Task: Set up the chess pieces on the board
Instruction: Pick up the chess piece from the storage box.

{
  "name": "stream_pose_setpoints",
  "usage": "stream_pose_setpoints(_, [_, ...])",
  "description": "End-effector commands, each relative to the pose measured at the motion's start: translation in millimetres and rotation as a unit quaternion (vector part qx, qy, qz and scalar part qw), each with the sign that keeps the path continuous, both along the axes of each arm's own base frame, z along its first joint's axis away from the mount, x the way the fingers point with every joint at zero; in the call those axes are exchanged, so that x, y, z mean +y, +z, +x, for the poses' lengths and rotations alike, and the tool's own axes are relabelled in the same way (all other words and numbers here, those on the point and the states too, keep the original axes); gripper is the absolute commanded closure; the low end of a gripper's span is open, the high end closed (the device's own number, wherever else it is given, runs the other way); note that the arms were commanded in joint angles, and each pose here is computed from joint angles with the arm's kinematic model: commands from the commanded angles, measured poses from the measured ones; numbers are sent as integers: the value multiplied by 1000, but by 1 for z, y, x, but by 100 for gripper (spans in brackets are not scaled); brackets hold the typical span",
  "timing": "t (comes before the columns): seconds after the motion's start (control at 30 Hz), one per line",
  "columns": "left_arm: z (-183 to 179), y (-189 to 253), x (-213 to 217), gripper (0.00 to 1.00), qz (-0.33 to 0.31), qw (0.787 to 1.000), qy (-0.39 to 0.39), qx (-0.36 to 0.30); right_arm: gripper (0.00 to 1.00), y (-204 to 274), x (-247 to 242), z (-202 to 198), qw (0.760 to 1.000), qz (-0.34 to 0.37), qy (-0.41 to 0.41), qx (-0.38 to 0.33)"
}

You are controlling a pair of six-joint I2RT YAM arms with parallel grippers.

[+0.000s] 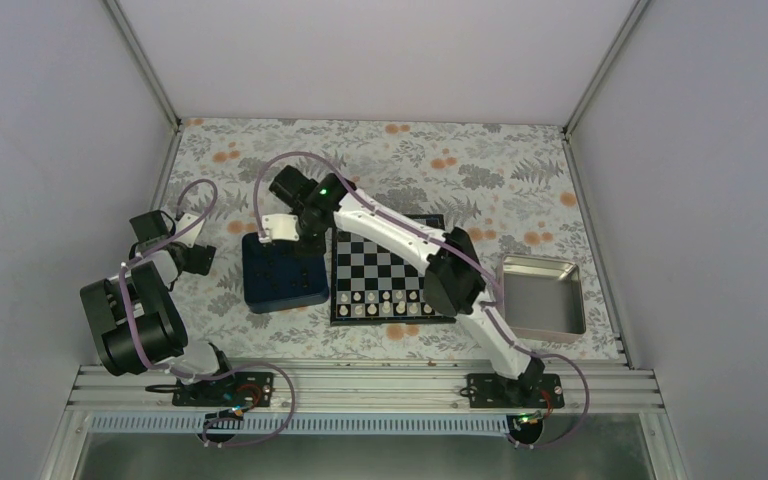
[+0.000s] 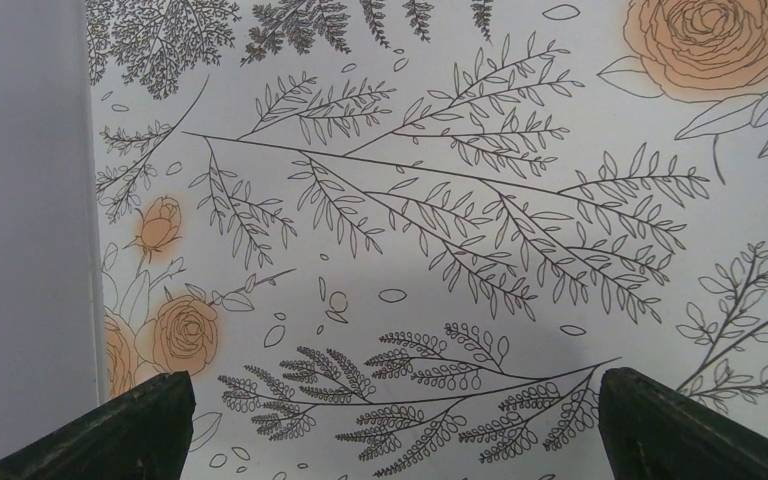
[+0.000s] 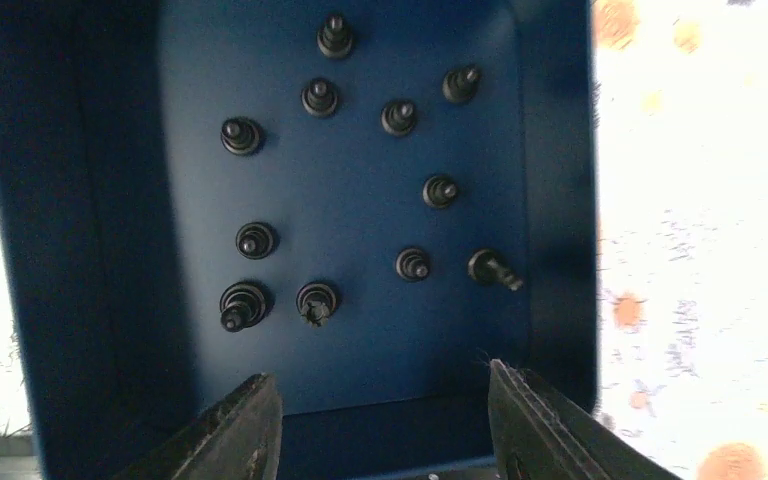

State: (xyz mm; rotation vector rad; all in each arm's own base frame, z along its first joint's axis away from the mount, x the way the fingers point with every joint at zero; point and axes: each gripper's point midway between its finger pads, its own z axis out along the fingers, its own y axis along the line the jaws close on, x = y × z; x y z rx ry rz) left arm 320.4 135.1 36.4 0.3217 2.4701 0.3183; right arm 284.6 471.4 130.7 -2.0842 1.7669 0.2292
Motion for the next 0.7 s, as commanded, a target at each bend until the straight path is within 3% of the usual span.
stream_pose_setpoints(0.0, [1,3,-3,0,0,1000,-10,-11,47,-27,2,1,1000,-18,-10,15])
stream_pose_setpoints(0.23, [1,2,-3,0,0,1000,-10,-10,53,-51,2,-3,999,-31,-6,33])
stream_pose_setpoints(0.67, [0,0,-3,0,-1,1000,-11,-8,55,-79,-2,-10,997,-54,4,59])
